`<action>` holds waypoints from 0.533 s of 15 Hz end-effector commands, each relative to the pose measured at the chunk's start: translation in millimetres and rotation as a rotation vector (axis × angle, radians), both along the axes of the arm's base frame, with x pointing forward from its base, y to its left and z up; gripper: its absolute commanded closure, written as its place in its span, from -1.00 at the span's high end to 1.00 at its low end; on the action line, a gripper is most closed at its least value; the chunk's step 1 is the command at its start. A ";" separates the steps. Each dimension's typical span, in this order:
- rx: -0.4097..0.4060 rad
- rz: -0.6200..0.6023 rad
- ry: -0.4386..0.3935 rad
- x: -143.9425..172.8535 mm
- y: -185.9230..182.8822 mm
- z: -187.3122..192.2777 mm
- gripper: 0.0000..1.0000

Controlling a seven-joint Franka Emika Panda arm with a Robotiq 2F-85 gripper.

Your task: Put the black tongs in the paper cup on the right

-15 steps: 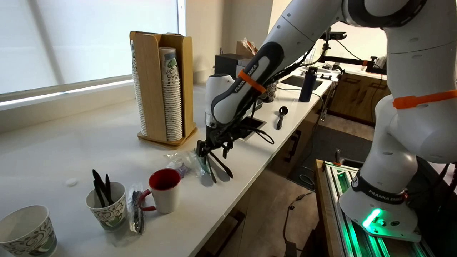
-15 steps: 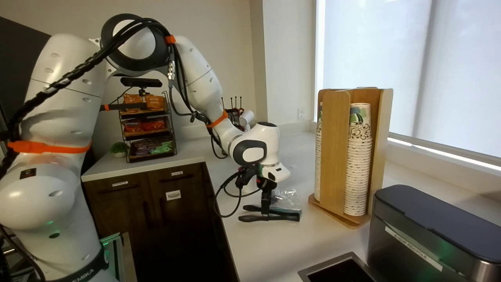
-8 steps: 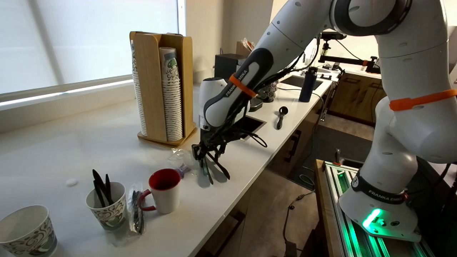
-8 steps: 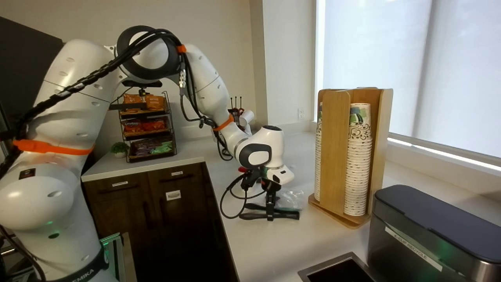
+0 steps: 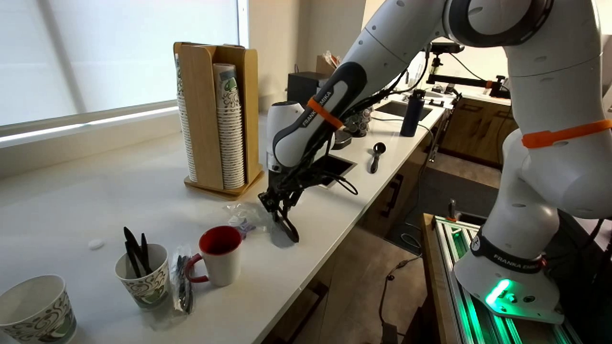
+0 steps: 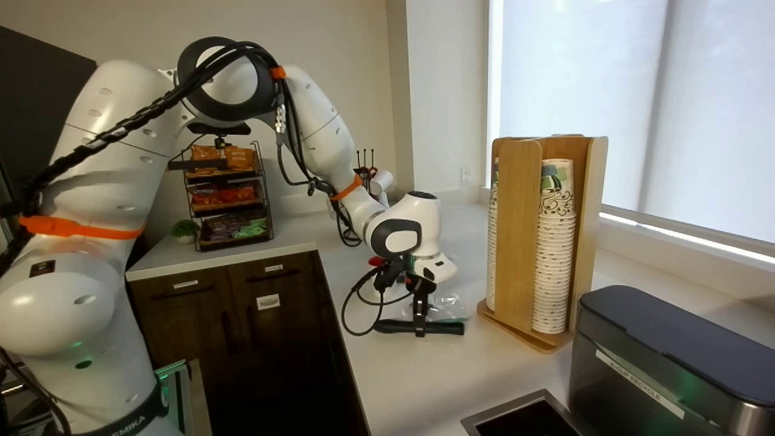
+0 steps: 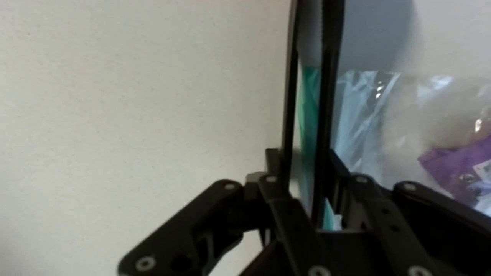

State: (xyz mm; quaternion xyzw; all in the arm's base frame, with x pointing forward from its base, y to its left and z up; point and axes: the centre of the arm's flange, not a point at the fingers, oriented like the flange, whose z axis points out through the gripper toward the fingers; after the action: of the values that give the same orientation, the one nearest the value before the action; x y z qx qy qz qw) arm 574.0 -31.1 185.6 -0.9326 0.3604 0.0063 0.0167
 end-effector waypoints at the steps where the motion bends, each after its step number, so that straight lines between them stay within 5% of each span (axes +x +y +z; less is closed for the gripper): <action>1: -0.021 0.031 -0.055 -13.7 5.3 16.7 -0.89; 8: -0.046 0.164 -0.306 -16.4 9.5 56.5 -0.87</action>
State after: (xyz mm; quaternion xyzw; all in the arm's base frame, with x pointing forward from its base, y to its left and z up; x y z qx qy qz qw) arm 572.8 -23.7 230.1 -0.9460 0.3005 -0.1154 0.0388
